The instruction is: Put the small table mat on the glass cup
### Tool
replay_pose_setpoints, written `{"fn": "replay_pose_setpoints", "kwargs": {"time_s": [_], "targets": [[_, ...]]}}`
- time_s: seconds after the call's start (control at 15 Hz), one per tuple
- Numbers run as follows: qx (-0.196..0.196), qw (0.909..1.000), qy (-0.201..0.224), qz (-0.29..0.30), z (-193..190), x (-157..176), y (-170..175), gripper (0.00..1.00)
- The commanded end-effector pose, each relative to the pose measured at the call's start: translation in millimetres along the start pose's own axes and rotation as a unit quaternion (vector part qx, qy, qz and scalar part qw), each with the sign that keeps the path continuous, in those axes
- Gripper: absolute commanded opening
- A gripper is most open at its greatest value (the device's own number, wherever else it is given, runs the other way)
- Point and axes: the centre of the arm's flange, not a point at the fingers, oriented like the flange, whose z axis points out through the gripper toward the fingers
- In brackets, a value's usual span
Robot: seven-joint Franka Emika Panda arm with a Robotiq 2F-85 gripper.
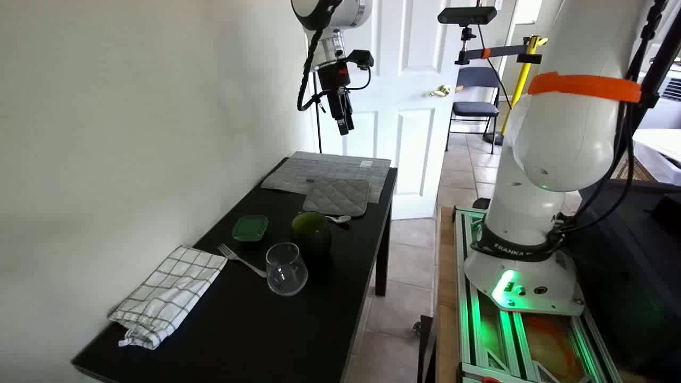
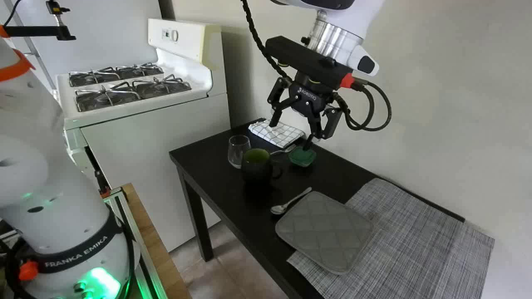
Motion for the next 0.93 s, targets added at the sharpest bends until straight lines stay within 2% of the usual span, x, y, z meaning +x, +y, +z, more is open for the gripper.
{"fn": "replay_pose_setpoints", "kwargs": {"time_s": [0.0,0.13,0.27,0.53,0.87], "targets": [[0.0,1.0,0.0,0.0,0,0,0,1.0],[0.0,1.0,0.0,0.0,0,0,0,1.0],[0.006,0.9994,0.012,0.032,6,2,32,1.0],[-0.01,0.9965,0.042,0.071,19,-14,99,1.0],[-0.023,0.9953,0.081,0.049,36,-10,156,1.0]]}}
